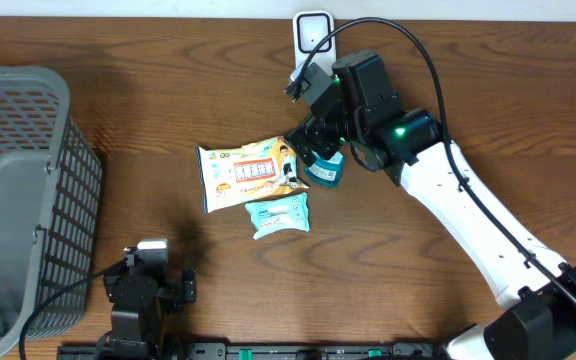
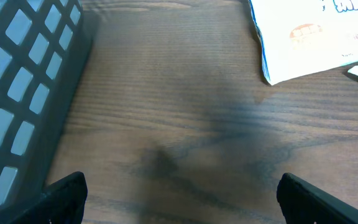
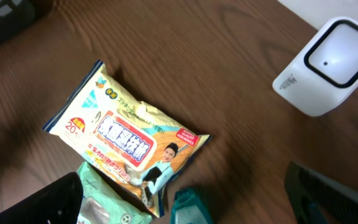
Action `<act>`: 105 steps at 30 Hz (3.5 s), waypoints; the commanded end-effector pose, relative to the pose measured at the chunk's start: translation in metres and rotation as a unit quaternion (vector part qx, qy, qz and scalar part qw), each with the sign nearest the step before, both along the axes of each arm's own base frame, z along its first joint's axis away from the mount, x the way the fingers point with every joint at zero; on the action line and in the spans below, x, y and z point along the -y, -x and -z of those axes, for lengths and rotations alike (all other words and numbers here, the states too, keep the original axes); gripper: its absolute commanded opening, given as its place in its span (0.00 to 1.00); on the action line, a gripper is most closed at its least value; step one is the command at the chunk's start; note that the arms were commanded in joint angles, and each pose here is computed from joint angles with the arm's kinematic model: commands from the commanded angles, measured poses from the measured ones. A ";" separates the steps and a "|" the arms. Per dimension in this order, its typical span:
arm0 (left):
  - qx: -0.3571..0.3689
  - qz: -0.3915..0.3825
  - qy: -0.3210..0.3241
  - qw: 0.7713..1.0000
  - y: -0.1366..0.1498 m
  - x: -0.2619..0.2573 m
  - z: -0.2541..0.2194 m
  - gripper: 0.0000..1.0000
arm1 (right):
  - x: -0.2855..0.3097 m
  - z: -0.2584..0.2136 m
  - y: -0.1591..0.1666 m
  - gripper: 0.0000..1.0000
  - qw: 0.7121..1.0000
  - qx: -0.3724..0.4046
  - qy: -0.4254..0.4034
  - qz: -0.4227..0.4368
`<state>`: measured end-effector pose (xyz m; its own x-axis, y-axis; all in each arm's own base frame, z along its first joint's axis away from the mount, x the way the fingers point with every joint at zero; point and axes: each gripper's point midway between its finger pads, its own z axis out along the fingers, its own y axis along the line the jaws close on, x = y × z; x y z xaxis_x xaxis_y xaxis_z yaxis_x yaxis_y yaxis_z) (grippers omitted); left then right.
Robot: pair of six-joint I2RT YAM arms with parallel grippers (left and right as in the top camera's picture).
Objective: Scan the item barcode
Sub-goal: 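Lower the right gripper around the teal bottle and close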
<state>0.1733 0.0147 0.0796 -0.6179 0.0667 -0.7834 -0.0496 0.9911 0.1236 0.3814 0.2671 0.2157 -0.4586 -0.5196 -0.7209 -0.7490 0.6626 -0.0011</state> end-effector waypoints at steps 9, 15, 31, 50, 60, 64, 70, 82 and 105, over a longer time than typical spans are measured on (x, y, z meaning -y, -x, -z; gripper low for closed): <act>-0.006 -0.002 -0.005 1.000 0.002 -0.002 0.003 0.98 | 0.005 -0.010 -0.003 0.99 0.999 -0.008 -0.020 0.042; -0.006 -0.002 -0.005 1.000 0.002 -0.002 0.003 0.98 | 0.007 -0.007 -0.005 0.99 0.999 0.001 -0.006 0.033; -0.005 -0.002 -0.005 1.000 0.002 -0.002 0.003 0.98 | -0.002 0.056 -0.020 0.99 0.998 -0.038 0.036 0.017; -0.006 -0.002 -0.005 1.000 0.002 -0.002 0.003 0.98 | 0.033 0.084 0.003 0.99 0.987 -0.086 0.133 0.028; -0.006 -0.002 -0.005 1.000 0.002 -0.002 0.003 0.98 | 0.033 0.103 0.003 0.99 0.983 -0.106 0.145 0.027; -0.006 -0.002 -0.005 1.000 0.002 -0.002 0.003 0.98 | 0.034 0.108 0.004 0.99 0.982 -0.112 0.148 0.027; -0.006 -0.002 -0.005 1.000 0.002 -0.002 0.003 0.98 | 0.034 0.109 0.005 0.91 0.982 -0.113 0.149 0.027; -0.006 -0.002 -0.005 1.000 0.002 -0.002 0.003 0.98 | 0.036 0.110 0.006 0.64 0.981 -0.117 0.151 0.028; -0.005 -0.002 -0.005 1.000 0.002 -0.002 0.003 0.98 | 0.043 0.129 0.007 0.36 0.978 -0.131 0.155 0.037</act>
<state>0.1733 0.0147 0.0796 -0.6179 0.0667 -0.7834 -0.0496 0.9911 0.1236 0.3772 0.2296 0.0996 -0.6301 -0.6534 -0.4195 -0.7107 0.7029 -0.0275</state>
